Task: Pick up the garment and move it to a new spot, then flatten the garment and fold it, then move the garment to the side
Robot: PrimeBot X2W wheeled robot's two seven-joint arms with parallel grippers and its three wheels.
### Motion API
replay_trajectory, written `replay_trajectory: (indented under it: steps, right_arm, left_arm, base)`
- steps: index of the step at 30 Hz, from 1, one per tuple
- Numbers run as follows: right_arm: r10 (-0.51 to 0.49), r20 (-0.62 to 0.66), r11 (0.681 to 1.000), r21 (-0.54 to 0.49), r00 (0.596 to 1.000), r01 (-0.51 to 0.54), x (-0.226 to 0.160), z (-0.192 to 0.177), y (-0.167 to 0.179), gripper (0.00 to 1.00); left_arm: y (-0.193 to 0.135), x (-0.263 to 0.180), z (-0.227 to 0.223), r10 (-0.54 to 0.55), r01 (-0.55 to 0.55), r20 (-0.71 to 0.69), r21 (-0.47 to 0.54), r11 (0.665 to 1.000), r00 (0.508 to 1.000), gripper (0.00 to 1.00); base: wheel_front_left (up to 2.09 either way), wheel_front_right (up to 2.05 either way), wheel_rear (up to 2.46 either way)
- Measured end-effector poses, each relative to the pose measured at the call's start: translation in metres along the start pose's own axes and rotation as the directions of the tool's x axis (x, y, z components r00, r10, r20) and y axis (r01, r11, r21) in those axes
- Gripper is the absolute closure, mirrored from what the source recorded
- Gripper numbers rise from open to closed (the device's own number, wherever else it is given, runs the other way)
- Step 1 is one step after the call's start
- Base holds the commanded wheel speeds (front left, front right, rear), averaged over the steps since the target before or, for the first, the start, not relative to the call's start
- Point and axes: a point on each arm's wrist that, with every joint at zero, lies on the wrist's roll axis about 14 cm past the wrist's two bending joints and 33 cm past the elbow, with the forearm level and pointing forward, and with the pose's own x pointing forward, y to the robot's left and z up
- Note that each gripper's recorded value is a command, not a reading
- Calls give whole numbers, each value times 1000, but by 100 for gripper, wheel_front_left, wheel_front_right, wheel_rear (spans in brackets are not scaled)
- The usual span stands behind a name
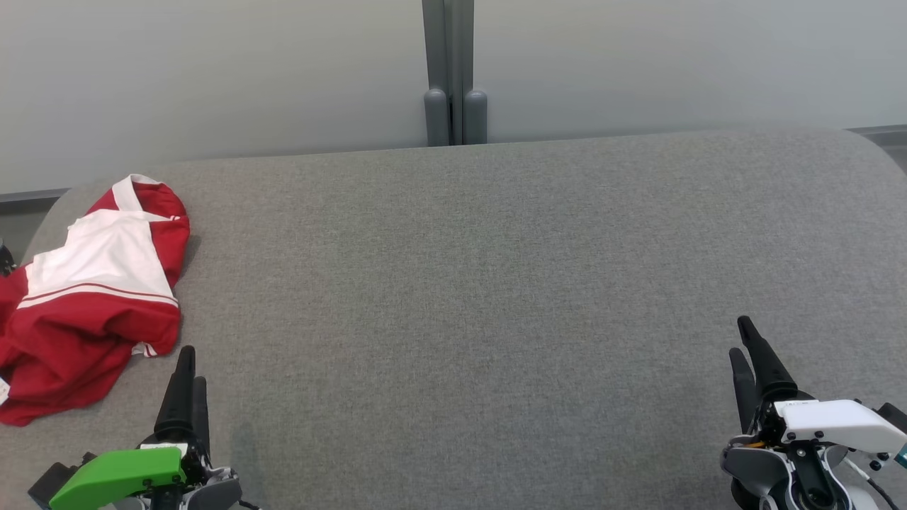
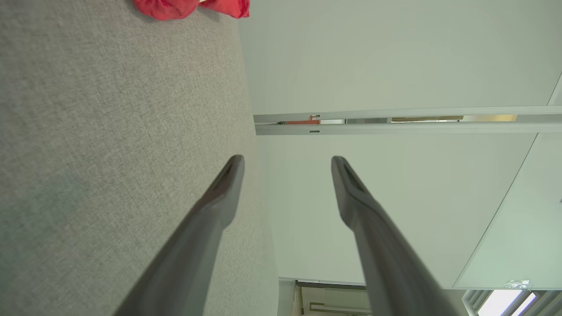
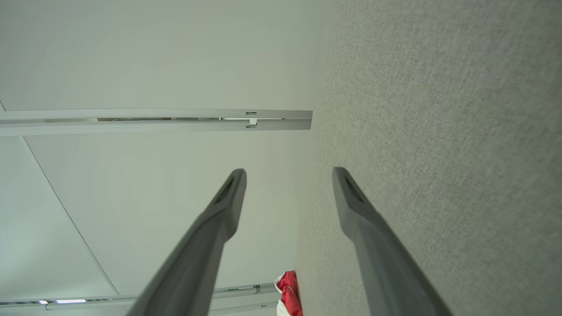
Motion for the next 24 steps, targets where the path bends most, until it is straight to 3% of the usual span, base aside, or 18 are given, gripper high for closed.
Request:
replay_trajectory:
  steps: [7,12,18,24]
  right_arm:
    - [21,34,990,-141,999,-16,0,9,7,0]
    - [75,46,953,-299,996,-58,1,14,25,0]
    - [152,21,864,-488,988,-122,4,6,51,0]
    - [201,-22,729,-664,979,-165,4,-6,67,0]
  left_arm:
    - [-3,1,9,4,-7,39,81,997,999,0]
    - [-11,2,15,-7,-3,66,142,990,998,0]
    - [-28,3,16,-46,21,80,293,956,996,0]
    - [-45,5,4,-70,32,69,450,892,995,0]
  base:
    - [0,0,0]
    - [0,0,0]
    - [0,0,0]
    - [0,0,0]
